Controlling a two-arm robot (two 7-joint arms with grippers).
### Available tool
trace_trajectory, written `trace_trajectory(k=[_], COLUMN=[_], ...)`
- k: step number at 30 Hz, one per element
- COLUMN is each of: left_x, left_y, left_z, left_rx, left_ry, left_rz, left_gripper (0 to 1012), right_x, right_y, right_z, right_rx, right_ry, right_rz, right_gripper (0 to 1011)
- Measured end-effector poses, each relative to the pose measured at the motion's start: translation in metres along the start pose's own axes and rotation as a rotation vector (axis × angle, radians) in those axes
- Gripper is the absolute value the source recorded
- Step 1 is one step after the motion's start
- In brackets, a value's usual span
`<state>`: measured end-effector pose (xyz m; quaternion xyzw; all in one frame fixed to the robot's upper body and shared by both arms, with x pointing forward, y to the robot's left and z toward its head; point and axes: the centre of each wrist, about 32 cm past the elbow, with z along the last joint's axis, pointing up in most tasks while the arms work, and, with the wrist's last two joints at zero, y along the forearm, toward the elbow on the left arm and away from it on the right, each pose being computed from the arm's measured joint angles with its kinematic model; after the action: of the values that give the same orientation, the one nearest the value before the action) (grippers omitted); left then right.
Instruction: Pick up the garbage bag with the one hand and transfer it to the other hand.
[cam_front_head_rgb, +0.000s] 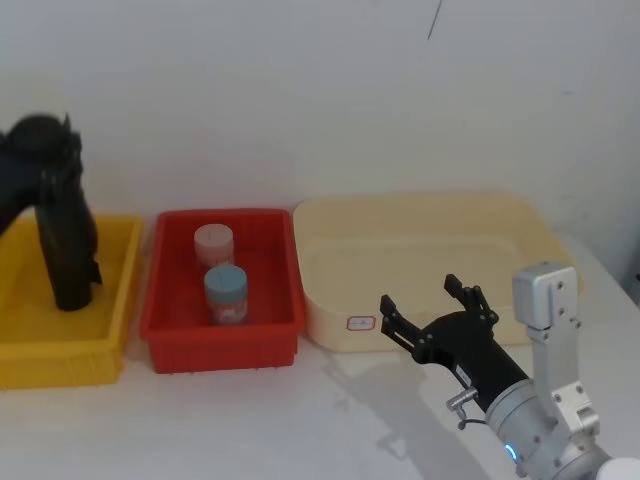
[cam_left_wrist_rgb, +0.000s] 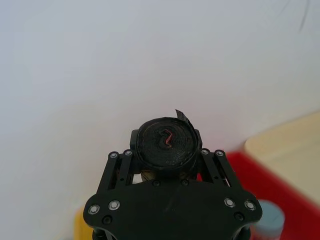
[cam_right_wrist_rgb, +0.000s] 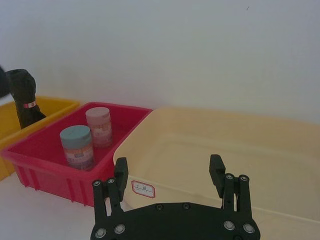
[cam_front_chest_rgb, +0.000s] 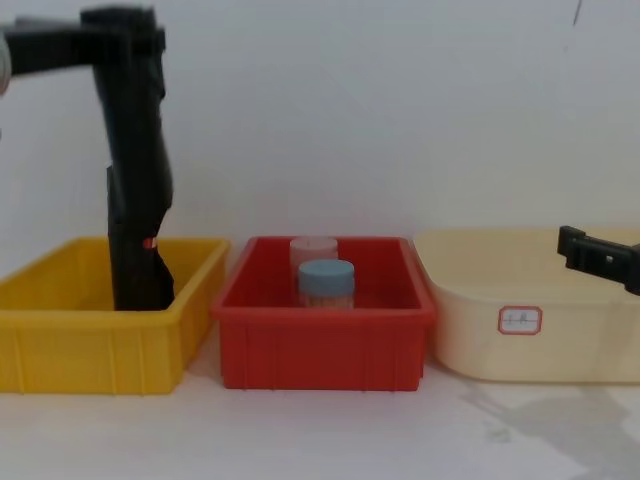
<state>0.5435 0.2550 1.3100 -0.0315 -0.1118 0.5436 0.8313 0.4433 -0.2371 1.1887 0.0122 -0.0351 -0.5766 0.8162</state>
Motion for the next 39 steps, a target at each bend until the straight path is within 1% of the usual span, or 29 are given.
trace_trajectory(k=[1,4,5,6,8,10,11,12,13,14,16,17,18,19,21,22,23,24,25,26,27,30,32,35,38,39], left_x=[0.0003,-0.0001,-0.0011,-0.0015,-0.0035,-0.0073,-0.0073,-0.01,-0.0107,-0.0136,-0.0168,-0.0199,-0.0214,-0.0253,-0.0288,-0.0334,-0.0334,-0.037,-0.0389,-0.0427,-0.0427,-0.0525,-0.0561,-0.0647,-0.0696,-0.0729], left_y=[-0.0029,-0.0086,-0.0121,-0.0143,-0.0179,-0.0258,-0.0258,-0.0297,-0.0309,-0.0352,-0.0393,-0.0437,-0.0457,-0.0508,-0.0554,-0.0609,-0.0609,-0.0655,-0.0681,-0.0725,-0.0725,-0.0851,-0.0895,-0.1007,-0.1072,-0.1108], left_z=[0.0075,0.0195,0.0254,0.029,0.0338,0.0425,0.0425,0.0442,0.0447,0.0467,0.0463,0.0456,0.0452,0.0442,0.0424,0.0408,0.0408,0.0392,0.0383,0.0372,0.0372,0.0346,0.034,0.0339,0.0339,0.0343], left_rx=[-0.017,-0.043,-0.055,-0.062,-0.071,-0.084,-0.084,-0.082,-0.081,-0.081,-0.075,-0.066,-0.062,-0.054,-0.046,-0.037,-0.037,-0.029,-0.025,-0.019,-0.019,-0.003,0.002,0.012,0.019,0.022], left_ry=[0.0,0.006,0.012,0.016,0.025,0.041,0.041,0.051,0.055,0.064,0.075,0.084,0.089,0.098,0.105,0.114,0.114,0.121,0.124,0.13,0.13,0.142,0.145,0.15,0.151,0.151], left_rz=[-0.012,-0.033,-0.047,-0.055,-0.069,-0.092,-0.092,-0.105,-0.109,-0.12,-0.131,-0.141,-0.145,-0.155,-0.163,-0.174,-0.174,-0.182,-0.186,-0.195,-0.195,-0.216,-0.225,-0.245,-0.257,-0.265], left_gripper=[527,527,527,527,527,527,527,527,527,527,527,527,527,527,527,527,527,527,527,527,527,527,527,527,527,527], right_x=[0.0,0.0,0.0,0.0,0.0,0.0,0.0,0.0,0.0,0.0,0.0,0.0,0.0,0.0,0.0,0.0,0.0,0.0,0.0,0.0,0.0,0.0,0.0,0.0,0.0,0.0], right_y=[0.0,0.0,0.0,0.0,0.0,0.0,0.0,0.0,0.0,0.0,0.0,0.0,0.0,0.0,0.0,0.0,0.0,0.0,0.0,0.0,0.0,0.0,0.0,0.0,0.0,0.0], right_z=[0.0,0.0,0.0,0.0,0.0,0.0,0.0,0.0,0.0,0.0,0.0,0.0,0.0,0.0,0.0,0.0,0.0,0.0,0.0,0.0,0.0,0.0,0.0,0.0,0.0,0.0], right_rx=[0.0,0.0,0.0,0.0,0.0,0.0,0.0,0.0,0.0,0.0,0.0,0.0,0.0,0.0,0.0,0.0,0.0,0.0,0.0,0.0,0.0,0.0,0.0,0.0,0.0,0.0], right_ry=[0.0,0.0,0.0,0.0,0.0,0.0,0.0,0.0,0.0,0.0,0.0,0.0,0.0,0.0,0.0,0.0,0.0,0.0,0.0,0.0,0.0,0.0,0.0,0.0,0.0,0.0], right_rz=[0.0,0.0,0.0,0.0,0.0,0.0,0.0,0.0,0.0,0.0,0.0,0.0,0.0,0.0,0.0,0.0,0.0,0.0,0.0,0.0,0.0,0.0,0.0,0.0,0.0,0.0], right_gripper=[999,1000,1000,1000,1000,1000,1000,999,1000,1000,1000,1000,1000,1000,1000,1000,999,1000,1000,1000,1000,1000,1000,1000,999,1000])
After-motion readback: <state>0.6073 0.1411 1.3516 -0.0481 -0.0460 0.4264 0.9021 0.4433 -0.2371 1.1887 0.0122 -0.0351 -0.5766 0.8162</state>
